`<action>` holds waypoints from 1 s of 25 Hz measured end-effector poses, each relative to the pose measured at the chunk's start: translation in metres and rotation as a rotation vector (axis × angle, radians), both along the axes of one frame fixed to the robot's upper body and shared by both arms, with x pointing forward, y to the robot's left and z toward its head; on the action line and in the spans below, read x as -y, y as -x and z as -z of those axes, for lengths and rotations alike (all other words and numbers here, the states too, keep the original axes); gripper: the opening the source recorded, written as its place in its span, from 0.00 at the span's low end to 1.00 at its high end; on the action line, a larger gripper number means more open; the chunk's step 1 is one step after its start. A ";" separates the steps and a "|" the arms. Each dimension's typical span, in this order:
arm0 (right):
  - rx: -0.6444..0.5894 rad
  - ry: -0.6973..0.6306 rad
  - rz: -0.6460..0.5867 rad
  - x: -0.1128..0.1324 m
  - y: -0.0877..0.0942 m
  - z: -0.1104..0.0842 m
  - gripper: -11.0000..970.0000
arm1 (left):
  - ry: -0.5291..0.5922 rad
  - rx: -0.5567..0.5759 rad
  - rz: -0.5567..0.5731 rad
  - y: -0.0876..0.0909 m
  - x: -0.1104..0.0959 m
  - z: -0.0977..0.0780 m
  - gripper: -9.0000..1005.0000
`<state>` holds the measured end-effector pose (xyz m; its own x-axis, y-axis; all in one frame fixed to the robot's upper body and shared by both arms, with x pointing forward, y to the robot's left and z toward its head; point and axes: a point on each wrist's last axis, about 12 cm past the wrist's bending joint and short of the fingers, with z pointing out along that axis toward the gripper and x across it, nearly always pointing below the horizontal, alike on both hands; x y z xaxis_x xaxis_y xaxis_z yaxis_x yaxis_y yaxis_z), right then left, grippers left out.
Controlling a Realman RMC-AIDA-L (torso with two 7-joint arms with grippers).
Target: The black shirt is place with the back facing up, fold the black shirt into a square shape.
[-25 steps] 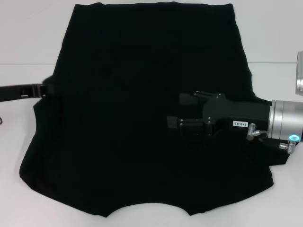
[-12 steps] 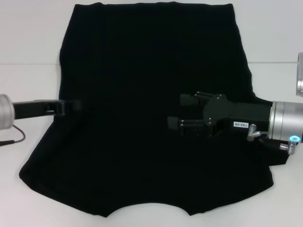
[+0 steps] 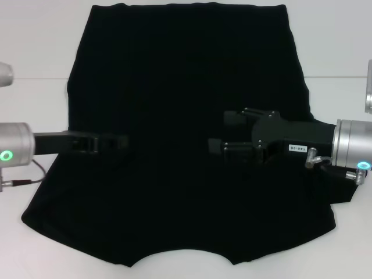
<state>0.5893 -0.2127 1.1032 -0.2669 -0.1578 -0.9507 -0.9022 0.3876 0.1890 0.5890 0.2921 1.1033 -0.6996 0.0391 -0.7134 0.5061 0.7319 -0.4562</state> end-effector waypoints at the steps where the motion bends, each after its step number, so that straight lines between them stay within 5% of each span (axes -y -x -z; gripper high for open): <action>1: 0.001 0.002 0.002 0.001 -0.001 0.000 0.95 | -0.007 0.004 -0.021 0.000 -0.004 0.001 0.33; 10: 0.007 0.000 0.014 0.002 -0.003 -0.003 0.95 | -0.080 0.022 -0.142 0.002 -0.027 0.010 0.75; 14: 0.003 -0.011 0.024 0.003 -0.004 -0.004 0.95 | -0.085 0.021 -0.124 0.002 -0.025 0.010 0.79; 20: -0.073 -0.041 0.099 0.018 -0.007 -0.005 0.95 | -0.030 0.035 0.040 0.005 -0.006 0.000 0.85; 25: -0.261 -0.057 0.242 0.057 -0.014 -0.009 0.95 | 0.065 0.157 0.257 0.013 0.016 -0.015 0.86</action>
